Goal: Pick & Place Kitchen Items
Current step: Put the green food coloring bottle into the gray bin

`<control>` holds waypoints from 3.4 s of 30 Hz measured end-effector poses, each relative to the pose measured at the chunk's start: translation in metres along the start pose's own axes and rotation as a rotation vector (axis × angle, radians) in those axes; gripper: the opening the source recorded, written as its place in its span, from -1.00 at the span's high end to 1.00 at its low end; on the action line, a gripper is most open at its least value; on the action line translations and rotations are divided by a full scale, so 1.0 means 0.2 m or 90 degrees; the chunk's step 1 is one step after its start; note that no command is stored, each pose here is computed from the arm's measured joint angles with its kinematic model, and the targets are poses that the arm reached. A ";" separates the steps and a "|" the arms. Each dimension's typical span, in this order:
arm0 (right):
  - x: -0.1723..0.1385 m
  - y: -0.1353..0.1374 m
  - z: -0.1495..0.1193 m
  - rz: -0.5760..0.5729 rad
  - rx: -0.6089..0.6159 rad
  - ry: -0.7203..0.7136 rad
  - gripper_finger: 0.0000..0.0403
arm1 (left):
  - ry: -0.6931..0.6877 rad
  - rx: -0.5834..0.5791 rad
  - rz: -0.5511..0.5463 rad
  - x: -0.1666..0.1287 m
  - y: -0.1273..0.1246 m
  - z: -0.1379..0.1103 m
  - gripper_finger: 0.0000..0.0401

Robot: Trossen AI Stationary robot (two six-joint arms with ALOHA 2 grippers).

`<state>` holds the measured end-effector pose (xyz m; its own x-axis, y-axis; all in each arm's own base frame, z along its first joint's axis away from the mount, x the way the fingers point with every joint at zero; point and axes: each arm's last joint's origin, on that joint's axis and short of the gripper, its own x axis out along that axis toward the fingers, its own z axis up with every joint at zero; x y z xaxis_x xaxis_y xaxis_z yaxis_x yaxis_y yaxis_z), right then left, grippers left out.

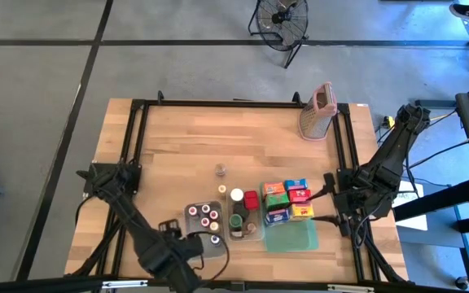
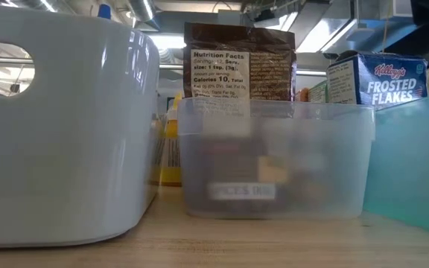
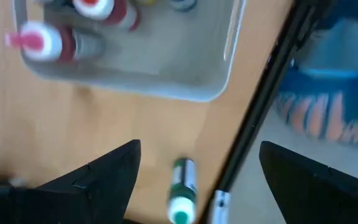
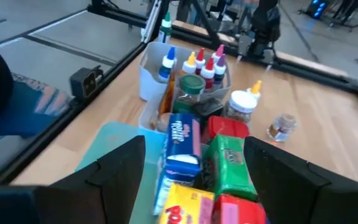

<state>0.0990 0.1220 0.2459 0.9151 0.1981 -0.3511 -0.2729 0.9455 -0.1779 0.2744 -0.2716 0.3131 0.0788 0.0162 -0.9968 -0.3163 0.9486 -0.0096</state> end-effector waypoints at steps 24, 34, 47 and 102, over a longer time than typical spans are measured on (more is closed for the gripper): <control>0.16 0.15 0.01 0.013 0.044 -0.019 -0.36 | 0.015 -0.321 -0.025 -0.08 -0.15 -0.50 -0.62; 0.18 0.18 0.03 0.017 0.064 -0.043 -0.36 | 0.030 -0.303 0.044 -0.01 0.00 -0.56 -0.62; 0.19 0.17 0.04 0.016 0.062 -0.050 -0.36 | -0.002 -0.369 -0.035 0.10 0.14 -0.60 -0.62; 0.23 0.12 0.04 -0.014 0.063 -0.037 -0.37 | 0.033 -0.323 -0.101 0.56 0.15 -0.60 -0.29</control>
<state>0.1361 0.1554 0.2327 0.9371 0.1890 -0.2934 -0.2245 0.9701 -0.0918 0.1610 -0.2792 0.1913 0.1202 -0.1435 -0.9823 -0.7223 0.6661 -0.1857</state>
